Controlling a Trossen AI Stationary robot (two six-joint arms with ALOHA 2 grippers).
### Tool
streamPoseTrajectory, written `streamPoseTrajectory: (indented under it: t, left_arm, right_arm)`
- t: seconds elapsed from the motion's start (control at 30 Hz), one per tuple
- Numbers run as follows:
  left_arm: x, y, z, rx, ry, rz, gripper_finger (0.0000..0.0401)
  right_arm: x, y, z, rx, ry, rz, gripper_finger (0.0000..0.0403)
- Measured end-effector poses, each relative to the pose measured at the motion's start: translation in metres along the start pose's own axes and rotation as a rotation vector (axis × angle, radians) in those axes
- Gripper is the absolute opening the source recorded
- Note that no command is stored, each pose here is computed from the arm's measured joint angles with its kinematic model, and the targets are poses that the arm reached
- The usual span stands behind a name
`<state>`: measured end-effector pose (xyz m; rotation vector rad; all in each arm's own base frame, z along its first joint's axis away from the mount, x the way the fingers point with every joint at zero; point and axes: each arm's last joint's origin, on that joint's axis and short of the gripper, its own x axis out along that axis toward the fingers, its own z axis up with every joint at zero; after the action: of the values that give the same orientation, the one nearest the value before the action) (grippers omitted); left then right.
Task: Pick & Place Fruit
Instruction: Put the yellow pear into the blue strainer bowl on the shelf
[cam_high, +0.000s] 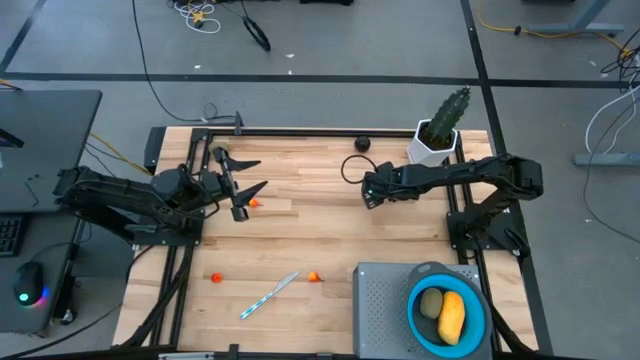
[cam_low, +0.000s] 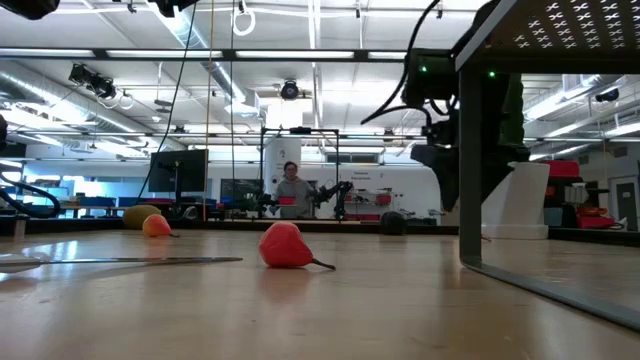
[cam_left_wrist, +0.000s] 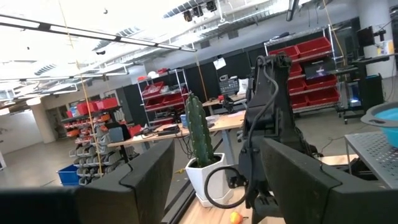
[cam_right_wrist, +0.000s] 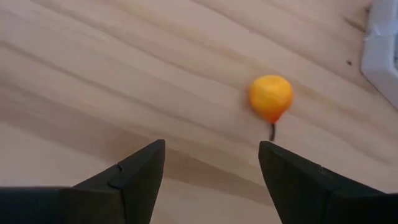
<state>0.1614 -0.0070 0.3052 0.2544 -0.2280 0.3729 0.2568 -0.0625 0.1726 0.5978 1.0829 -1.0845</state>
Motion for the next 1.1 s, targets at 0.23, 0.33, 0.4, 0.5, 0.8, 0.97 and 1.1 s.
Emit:
streamPoseTrajectory:
  t: [0.23,0.33,0.4,0.5,0.8,0.97,1.1]
  left_arm:
    - [0.0,0.0,-0.001,0.005,0.011,-0.004,0.0248]
    - [0.0,-0.001,-0.003,0.008,0.033,-0.012,0.0248]
    - [0.0,-0.002,-0.005,0.001,0.047,-0.016,0.0248]
    - [0.0,-0.002,-0.006,-0.011,0.059,-0.019,0.0248]
    - [0.0,-0.002,-0.006,-0.069,0.06,-0.014,0.0248]
    - [0.0,-0.003,-0.008,-0.079,0.067,-0.017,0.0248]
    - [0.0,-0.002,-0.008,-0.09,0.067,-0.016,0.0248]
  right_arm:
    - [0.005,-0.008,0.008,0.028,-0.036,-0.052,0.0268]
    - [0.007,-0.01,0.01,0.039,-0.038,-0.055,0.0268]
    - [0.007,-0.011,0.011,0.04,-0.038,-0.057,0.0268]
    - [0.008,-0.012,0.012,0.043,-0.035,-0.058,0.0268]
    - [0.008,-0.011,0.012,0.013,-0.035,-0.045,0.0268]
    - [0.008,-0.01,0.013,0.005,-0.038,-0.039,0.0268]
    - [0.008,-0.009,0.013,0.007,-0.024,-0.02,0.0268]
